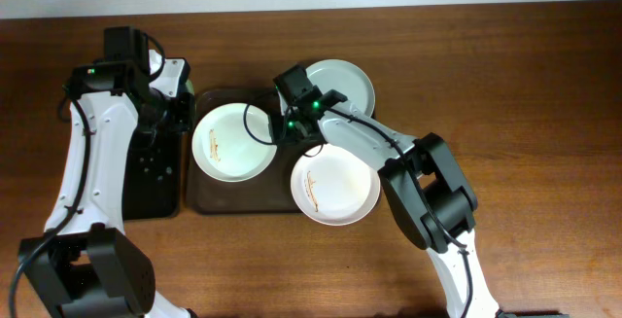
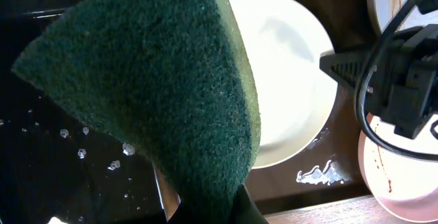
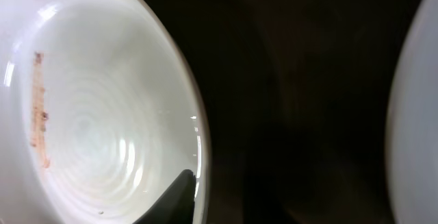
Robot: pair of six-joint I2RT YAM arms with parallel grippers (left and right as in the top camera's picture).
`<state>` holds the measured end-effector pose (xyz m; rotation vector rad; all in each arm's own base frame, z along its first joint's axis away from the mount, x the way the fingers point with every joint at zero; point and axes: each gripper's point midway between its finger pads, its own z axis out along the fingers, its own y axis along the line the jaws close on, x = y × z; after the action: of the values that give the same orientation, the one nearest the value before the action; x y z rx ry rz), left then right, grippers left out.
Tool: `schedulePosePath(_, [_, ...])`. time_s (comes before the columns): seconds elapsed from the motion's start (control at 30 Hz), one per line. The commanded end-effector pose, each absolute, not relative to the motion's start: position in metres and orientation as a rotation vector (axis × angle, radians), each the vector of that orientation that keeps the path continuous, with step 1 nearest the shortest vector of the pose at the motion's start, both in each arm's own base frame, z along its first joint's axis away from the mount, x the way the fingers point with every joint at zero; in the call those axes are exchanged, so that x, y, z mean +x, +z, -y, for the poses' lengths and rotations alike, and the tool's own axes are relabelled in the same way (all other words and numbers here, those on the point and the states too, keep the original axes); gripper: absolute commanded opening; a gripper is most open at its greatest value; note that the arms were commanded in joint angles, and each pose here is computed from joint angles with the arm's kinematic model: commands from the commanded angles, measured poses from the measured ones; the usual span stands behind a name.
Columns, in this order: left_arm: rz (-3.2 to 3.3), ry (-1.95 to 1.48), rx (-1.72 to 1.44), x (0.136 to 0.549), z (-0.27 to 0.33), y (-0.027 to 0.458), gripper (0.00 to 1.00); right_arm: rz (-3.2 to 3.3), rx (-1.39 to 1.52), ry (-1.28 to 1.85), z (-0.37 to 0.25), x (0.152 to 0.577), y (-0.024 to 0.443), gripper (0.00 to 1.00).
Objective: Clean dirty plates on tray and stack at the side
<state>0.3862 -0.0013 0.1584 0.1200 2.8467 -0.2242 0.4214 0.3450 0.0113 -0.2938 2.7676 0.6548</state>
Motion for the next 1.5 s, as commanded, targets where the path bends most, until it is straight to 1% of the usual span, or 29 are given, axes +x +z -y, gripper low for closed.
schedulePosePath(0.0, [-2.88,-0.244,0.169,0.376,0.009,0.142,0.01,-2.789,-0.285,0.653,-0.35,0.418,0.002,0.04])
schedulePosePath(0.2, [-2.96,-0.279,0.306,0.351,0.048,0.099,0.01,-2.8,-0.285,0.65,-0.348,0.416,0.001,0.04])
schedulePosePath(0.27, [-3.019,-0.291,0.225,0.337,0.047,0.082,0.01,-2.799,-0.284,0.65,-0.348,0.417,0.001,0.04])
schedulePosePath(0.4, [-3.06,-0.314,0.093,0.322,0.049,0.052,0.01,-2.789,-0.293,0.687,-0.353,0.417,0.004,0.04])
schedulePosePath(0.43, [-3.066,-0.334,0.052,0.318,0.051,0.044,0.01,-2.79,-0.293,0.686,-0.353,0.417,0.004,0.04])
schedulePosePath(0.53, [-3.058,-0.466,-0.261,0.313,0.063,0.031,0.01,-2.79,-0.295,0.691,-0.353,0.416,0.004,0.04])
schedulePosePath(0.63, [-3.061,-0.474,-0.553,0.307,0.063,0.023,0.01,-2.79,-0.295,0.691,-0.353,0.416,0.004,0.04])
schedulePosePath(0.7, [-3.004,-0.48,-0.55,0.321,0.063,0.023,0.01,-2.793,-0.296,0.696,-0.354,0.415,0.004,0.04])
schedulePosePath(0.73, [-2.918,-0.498,-0.531,0.342,0.064,0.026,0.01,-2.797,-0.301,0.711,-0.355,0.414,0.004,0.04])
schedulePosePath(0.8, [-2.816,-0.51,-0.506,0.368,0.064,0.029,0.01,-2.798,-0.302,0.713,-0.355,0.413,0.004,0.04])
schedulePosePath(0.87, [-2.768,-0.479,-0.496,0.383,0.06,0.024,0.01,-2.798,-0.302,0.713,-0.355,0.413,0.004,0.04])
schedulePosePath(0.93, [-2.843,-0.499,-0.534,0.37,0.064,0.009,0.01,-2.798,-0.301,0.713,-0.355,0.413,0.004,0.04])
schedulePosePath(0.97, [-2.941,-0.586,-0.565,0.347,0.075,0.003,0.01,-2.797,-0.302,0.713,-0.355,0.413,0.004,0.04])
schedulePosePath(1.0, [-3.026,-0.665,-0.603,0.325,0.084,0.003,0.01,-2.797,-0.302,0.713,-0.355,0.413,0.004,0.04])
schedulePosePath(1.07, [-3.136,-0.728,-0.669,0.295,0.091,0.006,0.01,-2.798,-0.302,0.713,-0.355,0.413,0.004,0.04])
schedulePosePath(1.13, [-3.181,-0.772,-0.679,0.283,0.095,0.01,0.01,-2.798,-0.303,0.719,-0.356,0.413,0.005,0.04])
schedulePosePath(1.17, [-3.149,-0.738,-0.624,0.293,0.092,0.007,0.01,-2.798,-0.303,0.718,-0.355,0.413,0.005,0.04])
schedulePosePath(1.2, [-3.106,-0.449,-0.596,0.308,0.062,-0.005,0.01,-2.799,-0.303,0.718,-0.355,0.413,0.005,0.04])
schedulePosePath(1.23, [-3.042,0.049,-0.639,0.313,0.007,-0.012,0.01,-2.805,-0.302,0.714,-0.355,0.412,0.004,0.04])
schedulePosePath(1.3, [-3.022,0.206,-0.636,0.31,-0.01,-0.01,0.01,-2.805,-0.302,0.714,-0.355,0.412,0.004,0.04])
schedulePosePath(1.33, [-3.036,0.211,-0.64,0.307,-0.011,-0.01,0.01,-2.805,-0.302,0.714,-0.355,0.412,0.004,0.04])
schedulePosePath(1.37, [-3.046,0.206,-0.634,0.305,-0.01,-0.011,0.06,-2.805,-0.302,0.714,-0.355,0.412,0.004,0.04])
schedulePosePath(1.4, [-3.052,0.188,-0.634,0.305,-0.007,-0.01,0.22,-2.805,-0.302,0.714,-0.355,0.412,0.004,0.04])
schedulePosePath(1.43, [-3.065,0.145,-0.618,0.306,-0.003,-0.009,0.35,-2.805,-0.302,0.714,-0.355,0.412,0.004,0.04])
schedulePosePath(1.47, [-3.078,0.098,-0.562,0.31,0.002,-0.006,0.56,-2.805,-0.302,0.714,-0.355,0.412,0.004,0.04])
